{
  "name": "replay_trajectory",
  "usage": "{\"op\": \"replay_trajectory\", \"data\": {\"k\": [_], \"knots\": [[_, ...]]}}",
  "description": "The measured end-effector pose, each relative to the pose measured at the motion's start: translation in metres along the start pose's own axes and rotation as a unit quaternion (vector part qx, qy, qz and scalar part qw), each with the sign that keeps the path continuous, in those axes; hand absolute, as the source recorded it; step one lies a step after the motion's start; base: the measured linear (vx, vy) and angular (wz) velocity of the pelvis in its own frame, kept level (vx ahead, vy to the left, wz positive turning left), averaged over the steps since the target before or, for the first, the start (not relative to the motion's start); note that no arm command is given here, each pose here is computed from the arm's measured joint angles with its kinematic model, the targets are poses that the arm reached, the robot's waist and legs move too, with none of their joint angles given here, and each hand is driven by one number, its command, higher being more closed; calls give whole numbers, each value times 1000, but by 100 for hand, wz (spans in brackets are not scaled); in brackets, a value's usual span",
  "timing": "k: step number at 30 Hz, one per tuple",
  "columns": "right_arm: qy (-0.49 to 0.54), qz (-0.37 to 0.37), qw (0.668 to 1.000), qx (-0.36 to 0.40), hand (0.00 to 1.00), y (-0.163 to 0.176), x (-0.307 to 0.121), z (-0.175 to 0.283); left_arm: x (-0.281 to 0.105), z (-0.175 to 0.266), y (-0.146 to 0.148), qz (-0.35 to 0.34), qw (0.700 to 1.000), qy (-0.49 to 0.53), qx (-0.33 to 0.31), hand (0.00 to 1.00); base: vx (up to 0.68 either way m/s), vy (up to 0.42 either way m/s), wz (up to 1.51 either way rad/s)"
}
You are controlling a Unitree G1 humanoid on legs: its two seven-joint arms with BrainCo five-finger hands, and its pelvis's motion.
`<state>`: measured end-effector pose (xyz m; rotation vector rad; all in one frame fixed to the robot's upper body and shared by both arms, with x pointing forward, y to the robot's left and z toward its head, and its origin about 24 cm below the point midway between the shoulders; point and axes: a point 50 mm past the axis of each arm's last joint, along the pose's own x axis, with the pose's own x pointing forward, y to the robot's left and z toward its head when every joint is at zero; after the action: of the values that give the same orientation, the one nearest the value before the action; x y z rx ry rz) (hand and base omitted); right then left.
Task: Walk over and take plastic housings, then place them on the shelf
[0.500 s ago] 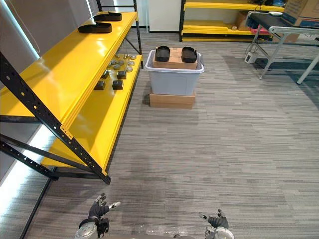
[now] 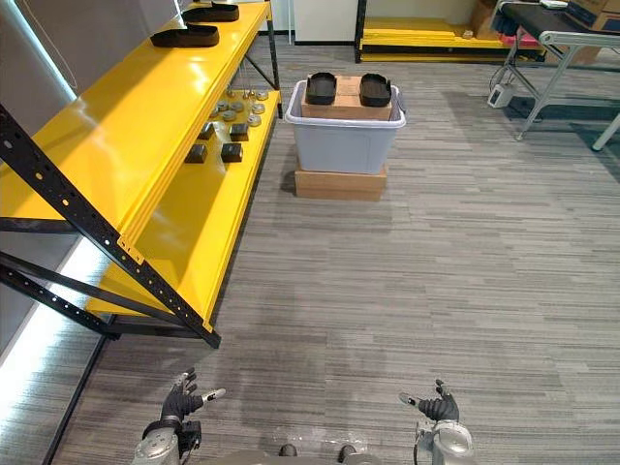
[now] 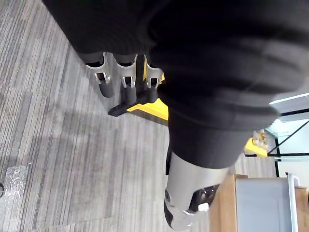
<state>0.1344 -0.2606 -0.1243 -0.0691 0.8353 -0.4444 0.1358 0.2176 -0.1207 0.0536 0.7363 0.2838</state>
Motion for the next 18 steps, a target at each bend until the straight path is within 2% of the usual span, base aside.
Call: {"op": "replay_trajectory", "data": {"k": [12, 18], "knots": [[-29, -22, 998, 60, 0, 0, 5, 20, -1, 24, 3, 11, 998, -56, -30, 0, 95, 27, -24], [-55, -10, 995, 86, 0, 13, 3, 33, -2, 48, 2, 9, 993, -106, -48, 0, 132, 79, -10]]}}
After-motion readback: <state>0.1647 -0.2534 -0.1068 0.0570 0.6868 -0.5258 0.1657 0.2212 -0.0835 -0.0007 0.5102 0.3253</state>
